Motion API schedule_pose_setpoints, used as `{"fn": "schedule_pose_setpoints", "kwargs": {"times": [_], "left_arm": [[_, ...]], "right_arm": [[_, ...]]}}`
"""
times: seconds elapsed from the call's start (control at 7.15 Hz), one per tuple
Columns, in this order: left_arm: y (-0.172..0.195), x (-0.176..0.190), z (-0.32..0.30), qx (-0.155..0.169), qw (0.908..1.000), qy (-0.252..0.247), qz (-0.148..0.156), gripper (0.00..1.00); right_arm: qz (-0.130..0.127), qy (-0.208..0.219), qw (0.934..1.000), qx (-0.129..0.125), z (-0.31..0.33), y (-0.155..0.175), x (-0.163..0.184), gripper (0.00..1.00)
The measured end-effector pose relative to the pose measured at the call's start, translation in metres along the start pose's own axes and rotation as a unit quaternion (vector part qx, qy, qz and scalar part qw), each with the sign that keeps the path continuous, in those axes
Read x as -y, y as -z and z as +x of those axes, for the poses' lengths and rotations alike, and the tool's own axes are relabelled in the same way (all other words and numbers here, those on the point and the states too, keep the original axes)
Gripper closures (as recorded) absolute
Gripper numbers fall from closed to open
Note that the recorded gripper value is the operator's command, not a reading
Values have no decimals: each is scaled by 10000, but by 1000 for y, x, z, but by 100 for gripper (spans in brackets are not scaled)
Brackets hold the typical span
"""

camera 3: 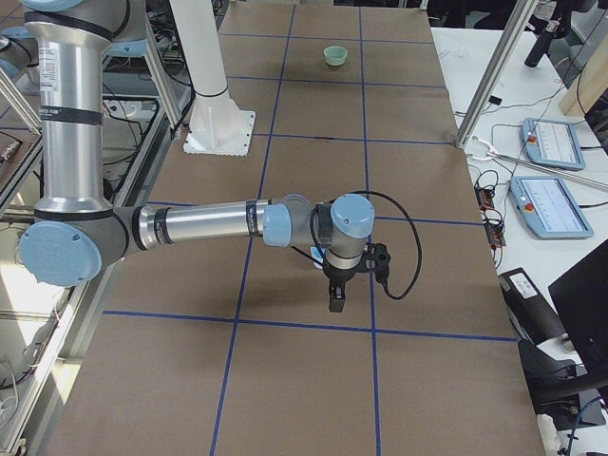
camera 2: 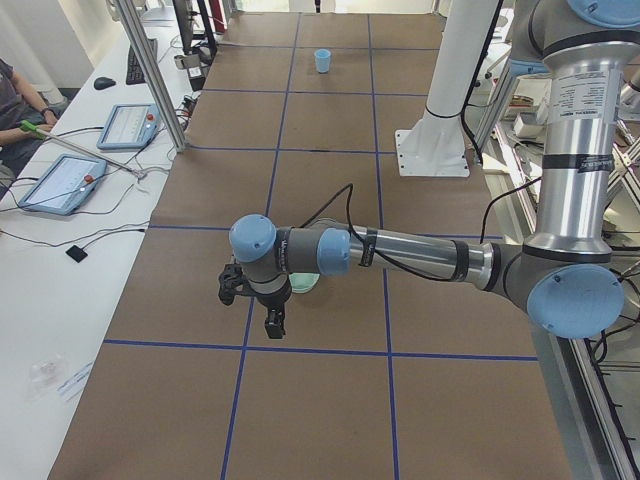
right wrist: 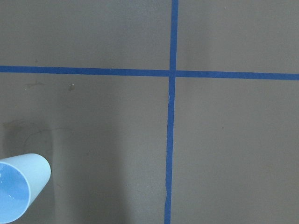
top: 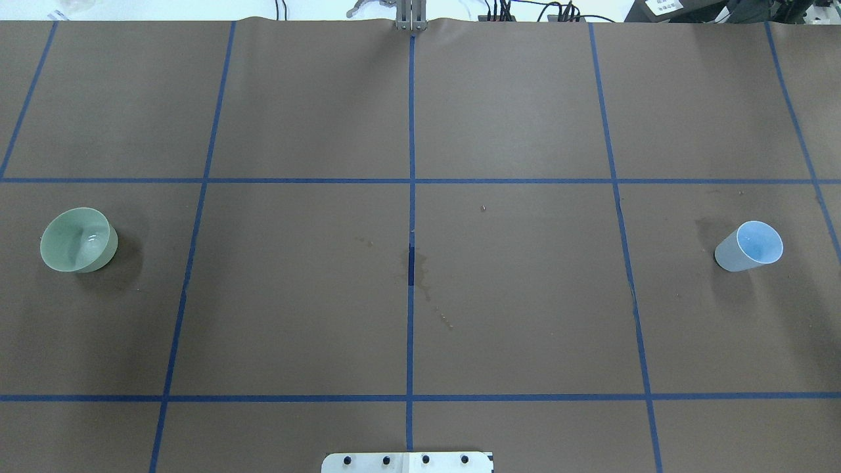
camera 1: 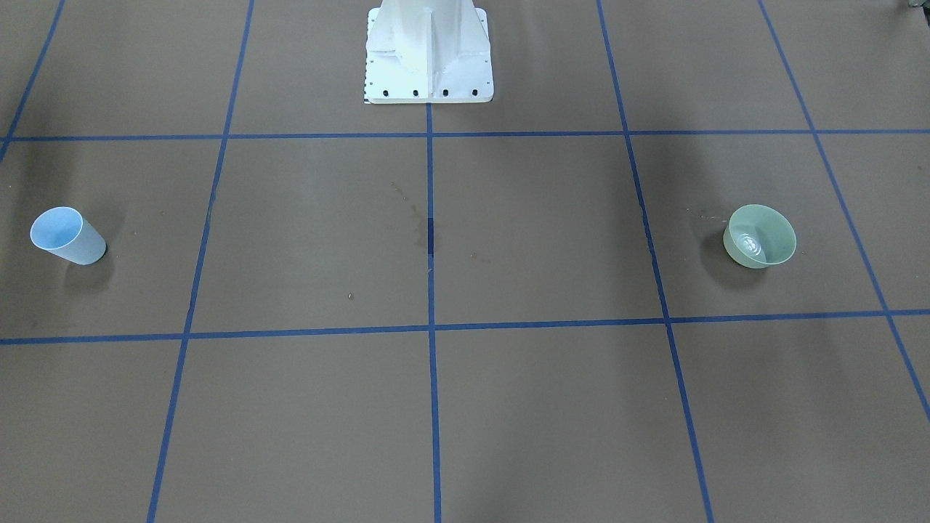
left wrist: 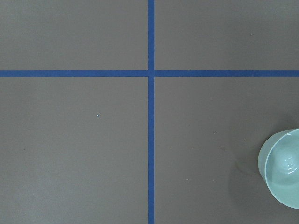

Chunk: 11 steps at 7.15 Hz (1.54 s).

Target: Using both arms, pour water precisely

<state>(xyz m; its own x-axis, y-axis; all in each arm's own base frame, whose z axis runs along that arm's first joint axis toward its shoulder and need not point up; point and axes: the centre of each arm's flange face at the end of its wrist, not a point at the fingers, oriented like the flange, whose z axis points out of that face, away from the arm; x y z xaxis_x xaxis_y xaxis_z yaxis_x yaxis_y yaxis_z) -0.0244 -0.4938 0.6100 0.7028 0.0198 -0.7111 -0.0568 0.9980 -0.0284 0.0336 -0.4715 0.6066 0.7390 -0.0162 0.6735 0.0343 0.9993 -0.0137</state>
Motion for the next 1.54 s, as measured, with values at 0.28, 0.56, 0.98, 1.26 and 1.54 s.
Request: {"fn": "schedule_pose_setpoints", "kwargs": {"times": [0.28,0.56,0.98,1.26,1.54], "left_arm": [[-3,0,5,13,10000,-85,-13,0],[0,-1,10,-6,9999,-123,27,0],[10,-2,20,-36,9997,-220,127,0],[12,1,27,-47,9992,-317,227,0],[9,4,32,-61,9986,-408,341,1]], "right_arm": [[33,26,10000,-1,-3,3,-1,1],[55,43,10000,3,-4,5,-3,1],[63,50,9999,59,-6,6,-7,1],[49,50,9999,78,-7,4,-8,1],[53,64,9999,83,-7,4,-7,1]]}}
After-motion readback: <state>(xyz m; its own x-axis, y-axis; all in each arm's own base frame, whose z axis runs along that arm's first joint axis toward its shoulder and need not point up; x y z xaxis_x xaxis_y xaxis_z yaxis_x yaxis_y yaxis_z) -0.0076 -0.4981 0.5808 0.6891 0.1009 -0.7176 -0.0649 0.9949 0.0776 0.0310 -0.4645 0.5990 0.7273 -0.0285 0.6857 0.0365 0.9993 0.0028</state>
